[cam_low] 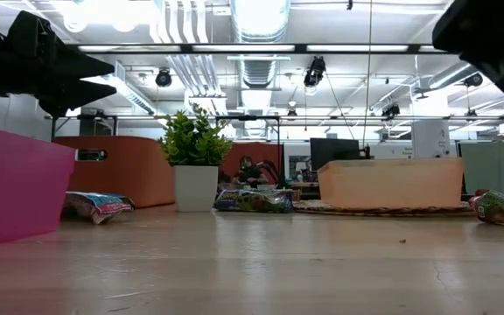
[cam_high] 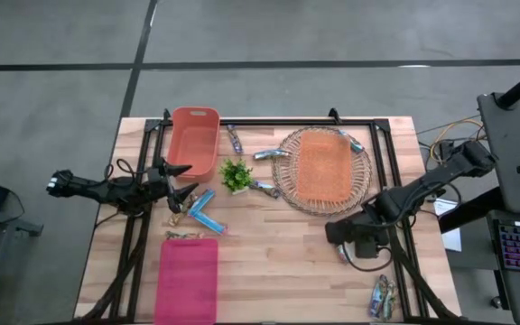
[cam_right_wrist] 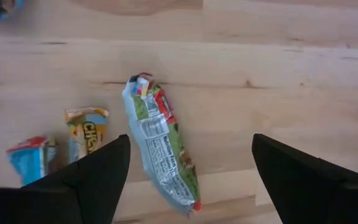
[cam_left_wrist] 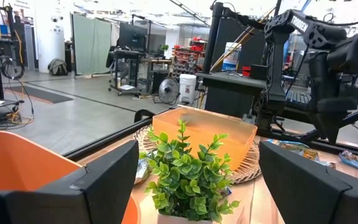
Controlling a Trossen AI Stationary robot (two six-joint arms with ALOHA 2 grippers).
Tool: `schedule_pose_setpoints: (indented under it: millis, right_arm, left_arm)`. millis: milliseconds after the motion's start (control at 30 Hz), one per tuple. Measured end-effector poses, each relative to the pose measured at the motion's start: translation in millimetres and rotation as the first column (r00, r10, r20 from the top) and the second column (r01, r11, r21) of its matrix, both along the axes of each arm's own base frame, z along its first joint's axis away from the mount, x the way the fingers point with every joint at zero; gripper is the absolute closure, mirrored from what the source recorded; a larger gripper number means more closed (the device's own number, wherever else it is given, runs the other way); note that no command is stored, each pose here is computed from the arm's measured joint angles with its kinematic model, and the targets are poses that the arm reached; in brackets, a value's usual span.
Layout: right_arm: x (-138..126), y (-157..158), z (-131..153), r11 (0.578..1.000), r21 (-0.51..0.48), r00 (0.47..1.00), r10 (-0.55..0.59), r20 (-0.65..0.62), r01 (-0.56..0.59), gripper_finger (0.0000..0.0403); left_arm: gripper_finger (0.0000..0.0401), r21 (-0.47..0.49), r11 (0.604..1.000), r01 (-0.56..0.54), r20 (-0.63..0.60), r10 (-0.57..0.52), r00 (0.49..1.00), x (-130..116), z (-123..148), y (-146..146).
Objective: Pick and place Granola Bars by type
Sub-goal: Put the red granola bar into the right orange bin
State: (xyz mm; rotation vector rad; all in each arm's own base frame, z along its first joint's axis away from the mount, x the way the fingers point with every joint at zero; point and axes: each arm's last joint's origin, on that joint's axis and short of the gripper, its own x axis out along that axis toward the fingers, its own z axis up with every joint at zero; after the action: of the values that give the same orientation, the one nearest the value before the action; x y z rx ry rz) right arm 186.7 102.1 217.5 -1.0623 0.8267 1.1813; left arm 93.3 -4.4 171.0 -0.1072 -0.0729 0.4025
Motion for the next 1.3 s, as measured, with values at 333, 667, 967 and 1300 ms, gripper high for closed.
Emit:
schedule_pose_setpoints:
  millis: [333, 667, 967, 1300]
  right_arm:
    - [8, 4, -20, 0.998, -0.011, 0.997, 0.068, 0.034, -0.068, 0.0078]
    - [8, 4, -54, 0.996, -0.041, 0.997, 0.076, -0.034, -0.077, 0.0078]
    - [6, 3, -76, 0.996, -0.051, 0.995, 0.070, -0.064, -0.073, 0.0078]
    - [9, 5, -82, 0.998, -0.052, 0.995, 0.032, -0.097, -0.037, 0.0091]
  left_arm:
    - [0.0089, 0.000, 1.000, 0.000, 0.001, 0.000, 1.000, 0, 0, 0]
    - [0.0089, -0.002, 1.000, 0.001, 0.007, -0.001, 1.000, 0, 1, 0]
    - [0.0089, -0.001, 1.000, 0.000, 0.003, 0.000, 1.000, 1, 0, 0]
    - [0.0089, -0.001, 1.000, 0.000, 0.004, 0.000, 1.000, 1, 1, 0]
